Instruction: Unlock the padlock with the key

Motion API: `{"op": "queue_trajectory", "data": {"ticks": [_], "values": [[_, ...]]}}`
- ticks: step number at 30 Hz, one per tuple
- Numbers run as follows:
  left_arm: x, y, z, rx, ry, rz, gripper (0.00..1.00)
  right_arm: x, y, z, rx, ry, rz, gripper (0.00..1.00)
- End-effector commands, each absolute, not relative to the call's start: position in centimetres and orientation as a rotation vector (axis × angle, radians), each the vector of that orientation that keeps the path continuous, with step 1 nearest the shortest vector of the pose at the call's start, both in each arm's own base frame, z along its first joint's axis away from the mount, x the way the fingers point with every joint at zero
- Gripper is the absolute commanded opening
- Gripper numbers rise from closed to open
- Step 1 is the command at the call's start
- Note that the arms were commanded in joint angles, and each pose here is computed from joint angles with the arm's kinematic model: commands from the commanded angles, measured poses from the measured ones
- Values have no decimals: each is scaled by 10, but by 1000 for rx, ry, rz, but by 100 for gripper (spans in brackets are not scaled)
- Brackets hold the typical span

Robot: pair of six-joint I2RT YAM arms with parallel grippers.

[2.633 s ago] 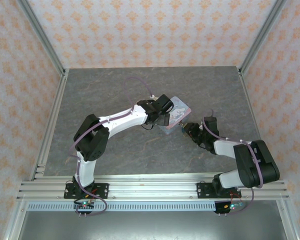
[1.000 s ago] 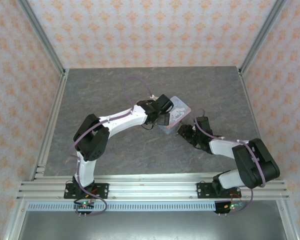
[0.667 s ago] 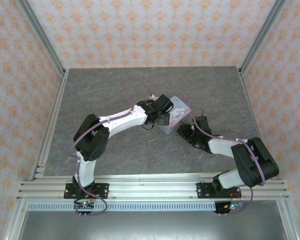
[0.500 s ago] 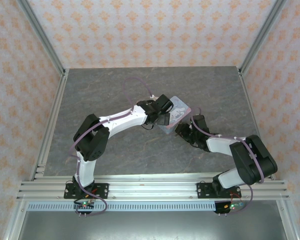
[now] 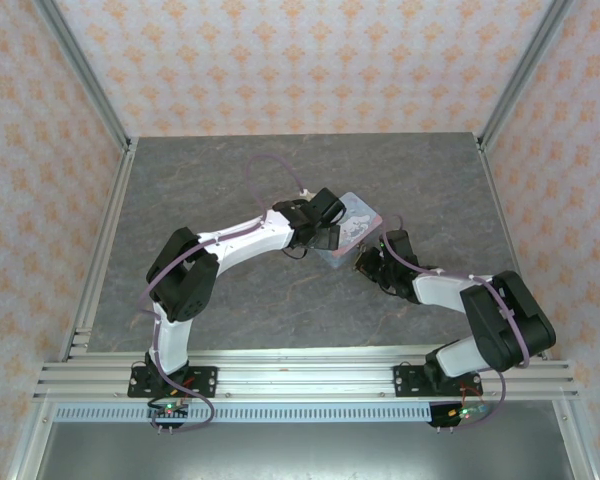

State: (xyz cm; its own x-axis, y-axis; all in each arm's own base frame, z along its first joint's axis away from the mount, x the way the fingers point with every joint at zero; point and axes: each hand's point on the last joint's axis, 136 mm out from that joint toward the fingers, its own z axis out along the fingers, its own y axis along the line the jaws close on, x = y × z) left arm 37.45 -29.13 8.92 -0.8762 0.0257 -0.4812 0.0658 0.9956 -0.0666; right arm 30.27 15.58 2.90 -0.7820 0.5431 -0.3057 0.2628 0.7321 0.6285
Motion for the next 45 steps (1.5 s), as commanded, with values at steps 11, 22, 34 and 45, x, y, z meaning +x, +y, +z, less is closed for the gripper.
{"op": "queue_trajectory", "data": {"ticks": [11, 22, 34, 45], "values": [[361, -274, 49, 49, 2726, -29, 94, 303, 148, 33, 685, 2405, 780, 0], [359, -275, 44, 51, 2739, -57, 93, 317, 147, 46, 793, 2308, 818, 0], [353, -275, 34, 70, 2768, -59, 93, 335, 141, 48, 909, 2234, 800, 0], [349, -274, 25, 83, 2795, -38, 92, 353, 132, 50, 938, 2211, 706, 0]]}}
